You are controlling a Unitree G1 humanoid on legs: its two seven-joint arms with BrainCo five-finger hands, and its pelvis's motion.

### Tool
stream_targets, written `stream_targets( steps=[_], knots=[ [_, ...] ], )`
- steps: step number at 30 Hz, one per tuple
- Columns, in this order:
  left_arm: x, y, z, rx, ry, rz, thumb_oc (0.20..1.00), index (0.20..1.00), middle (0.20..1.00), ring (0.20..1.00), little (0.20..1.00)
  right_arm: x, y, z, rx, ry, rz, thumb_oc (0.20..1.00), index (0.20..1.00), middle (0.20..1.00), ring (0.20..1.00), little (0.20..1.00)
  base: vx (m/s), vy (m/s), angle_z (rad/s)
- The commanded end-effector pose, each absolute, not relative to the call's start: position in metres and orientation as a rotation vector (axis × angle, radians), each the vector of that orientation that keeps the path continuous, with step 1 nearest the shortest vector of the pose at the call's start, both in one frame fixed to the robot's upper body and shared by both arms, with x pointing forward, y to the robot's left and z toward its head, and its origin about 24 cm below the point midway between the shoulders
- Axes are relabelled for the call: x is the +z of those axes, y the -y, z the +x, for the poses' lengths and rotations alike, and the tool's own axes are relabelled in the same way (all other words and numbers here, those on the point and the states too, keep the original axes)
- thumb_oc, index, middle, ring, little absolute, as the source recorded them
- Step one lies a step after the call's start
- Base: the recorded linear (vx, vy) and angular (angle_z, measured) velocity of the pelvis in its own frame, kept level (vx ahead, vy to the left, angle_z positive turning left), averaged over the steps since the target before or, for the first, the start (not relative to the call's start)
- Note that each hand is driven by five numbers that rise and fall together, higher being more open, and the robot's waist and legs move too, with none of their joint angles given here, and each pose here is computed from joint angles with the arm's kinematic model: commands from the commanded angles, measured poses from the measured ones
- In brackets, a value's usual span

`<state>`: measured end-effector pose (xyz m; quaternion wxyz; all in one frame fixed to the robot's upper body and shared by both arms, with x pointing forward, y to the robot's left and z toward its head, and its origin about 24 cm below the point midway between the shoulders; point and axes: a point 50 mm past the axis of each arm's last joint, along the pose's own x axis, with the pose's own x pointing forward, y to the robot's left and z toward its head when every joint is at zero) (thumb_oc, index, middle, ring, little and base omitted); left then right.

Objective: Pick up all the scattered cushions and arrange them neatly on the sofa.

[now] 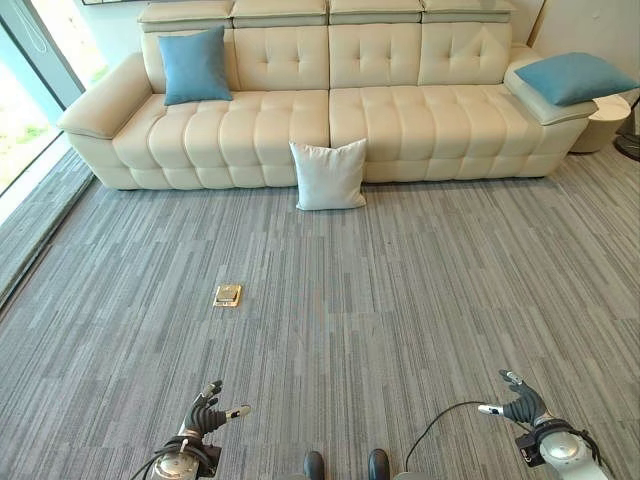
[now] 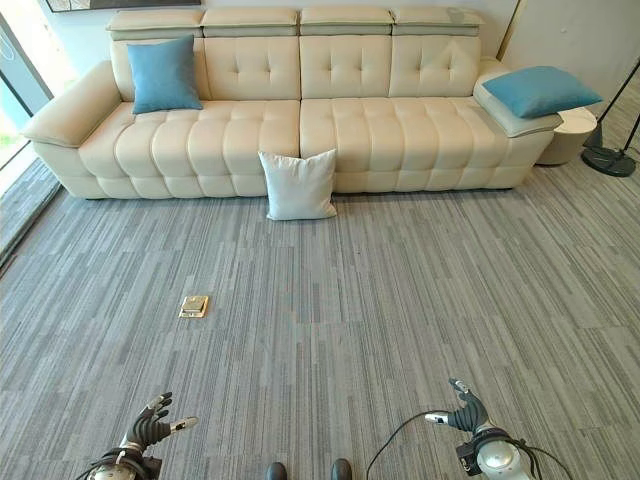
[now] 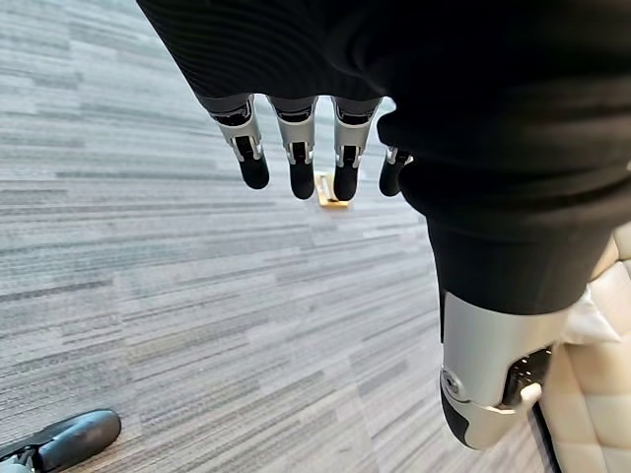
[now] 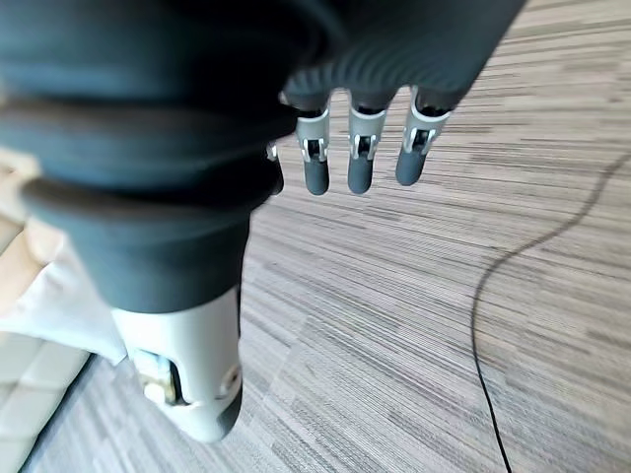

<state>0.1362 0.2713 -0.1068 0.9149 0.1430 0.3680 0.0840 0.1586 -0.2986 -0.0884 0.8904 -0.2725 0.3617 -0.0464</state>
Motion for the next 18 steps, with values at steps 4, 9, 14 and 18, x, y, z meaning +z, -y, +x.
stream_targets(
  steps=[4, 9, 14, 18],
  knots=[
    [-0.1031, -0.2857, 0.1414, 0.241, -0.745, 0.275, 1.000, 1.000, 1.000, 1.000, 1.000, -0.0893, 0.3015, 0.1592, -0.185, -0.742, -0.482, 1.000, 1.000, 1.000, 1.000, 1.000, 0.00, 0.000, 0.00],
    [-0.1036, -0.2838, 0.1414, 0.260, -0.742, 0.254, 1.000, 1.000, 1.000, 1.000, 1.000, -0.0924, 0.2981, 0.1579, -0.209, -0.749, -0.445, 1.000, 1.000, 1.000, 1.000, 1.000, 0.01, 0.005, 0.00],
    [-0.1021, -0.2836, 0.1433, 0.279, -0.730, 0.237, 1.000, 1.000, 1.000, 1.000, 1.000, -0.0930, 0.2959, 0.1594, -0.233, -0.744, -0.414, 1.000, 1.000, 1.000, 1.000, 1.000, 0.02, 0.011, 0.00],
    [-0.0997, -0.2821, 0.1468, 0.289, -0.707, 0.218, 1.000, 1.000, 1.000, 1.000, 1.000, -0.0921, 0.2953, 0.1616, -0.247, -0.735, -0.402, 1.000, 1.000, 1.000, 1.000, 1.000, 0.03, 0.025, 0.01]
  ],
)
